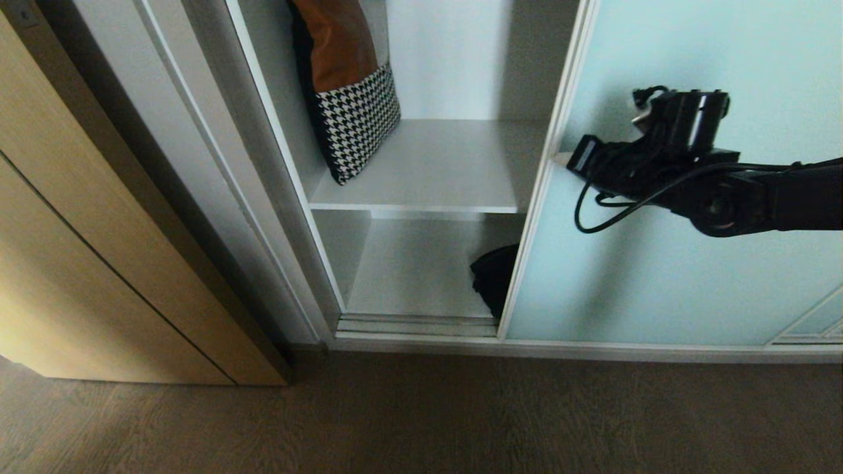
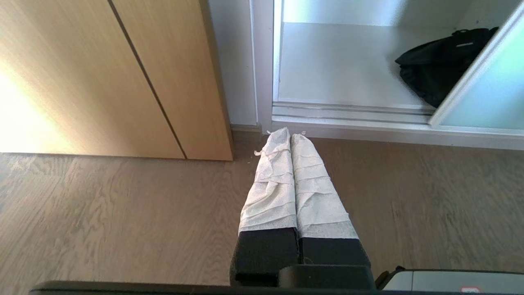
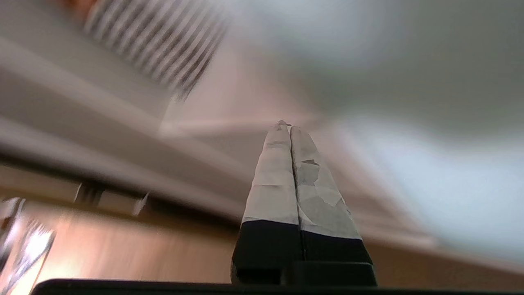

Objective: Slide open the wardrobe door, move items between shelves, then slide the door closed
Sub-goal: Close the door

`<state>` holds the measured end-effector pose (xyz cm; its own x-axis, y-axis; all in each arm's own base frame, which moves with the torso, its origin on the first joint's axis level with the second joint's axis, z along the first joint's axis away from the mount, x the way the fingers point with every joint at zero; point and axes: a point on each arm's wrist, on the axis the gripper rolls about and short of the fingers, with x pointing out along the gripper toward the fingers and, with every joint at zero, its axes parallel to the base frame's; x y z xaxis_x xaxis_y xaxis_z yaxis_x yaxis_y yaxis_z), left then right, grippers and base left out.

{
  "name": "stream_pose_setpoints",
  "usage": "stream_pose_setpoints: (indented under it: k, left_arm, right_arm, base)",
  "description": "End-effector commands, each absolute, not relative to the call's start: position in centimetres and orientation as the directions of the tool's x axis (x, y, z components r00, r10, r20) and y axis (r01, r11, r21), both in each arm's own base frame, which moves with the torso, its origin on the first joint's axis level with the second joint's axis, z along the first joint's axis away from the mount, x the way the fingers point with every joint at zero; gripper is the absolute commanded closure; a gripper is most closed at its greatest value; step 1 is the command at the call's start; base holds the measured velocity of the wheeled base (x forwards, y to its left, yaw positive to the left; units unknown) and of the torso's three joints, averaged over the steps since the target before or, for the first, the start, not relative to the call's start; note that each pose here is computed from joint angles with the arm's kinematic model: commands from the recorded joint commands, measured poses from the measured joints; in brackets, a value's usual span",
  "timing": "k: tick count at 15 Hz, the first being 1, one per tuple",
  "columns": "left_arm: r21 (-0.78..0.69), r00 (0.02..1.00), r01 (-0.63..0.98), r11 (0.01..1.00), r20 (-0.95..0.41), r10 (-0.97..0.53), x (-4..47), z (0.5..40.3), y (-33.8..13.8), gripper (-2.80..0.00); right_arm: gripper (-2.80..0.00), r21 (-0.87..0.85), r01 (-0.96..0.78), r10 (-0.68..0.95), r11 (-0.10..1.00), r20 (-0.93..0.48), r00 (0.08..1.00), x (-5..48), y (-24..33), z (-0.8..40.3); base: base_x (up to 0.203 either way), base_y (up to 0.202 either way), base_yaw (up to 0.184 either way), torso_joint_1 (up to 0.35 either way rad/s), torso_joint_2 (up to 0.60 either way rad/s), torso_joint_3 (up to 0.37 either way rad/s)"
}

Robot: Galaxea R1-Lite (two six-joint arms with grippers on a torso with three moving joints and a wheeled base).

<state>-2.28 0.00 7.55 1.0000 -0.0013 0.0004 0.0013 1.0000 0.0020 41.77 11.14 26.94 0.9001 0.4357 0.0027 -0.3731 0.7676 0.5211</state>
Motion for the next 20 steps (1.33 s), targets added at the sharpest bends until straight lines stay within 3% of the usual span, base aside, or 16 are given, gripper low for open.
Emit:
stream_pose_setpoints:
  k: [1,10,20]
  left_arm:
    - [0.003,1.0,0.002,1.0,0.002,-0.002,-2.3,7.6,0.0,0.0]
    - [0.003,1.0,0.0,1.0,0.001,0.0,-2.3,7.6,0.0,0.0]
    - [0.003,1.0,0.002,1.0,0.0,-0.002,-2.3,7.5,0.0,0.0]
  right_arm:
    - [0.0,0.522,-0.4,0.472,0.753,-0.005,0.882,41.0,13.9,26.6]
    - [0.0,0.473,-0.578,0.645,0.665,0.028,0.764,35.8,21.7,28.6]
    - [0.0,0.466,-0.562,0.612,0.683,0.055,0.789,29.1,16.0,31.7]
  base:
    - [0.0,0.0,0.0,0.0,0.0,0.0]
    - [0.0,0.0,0.0,0.0,0.0,0.0]
    - [0.0,0.0,0.0,0.0,0.0,0.0]
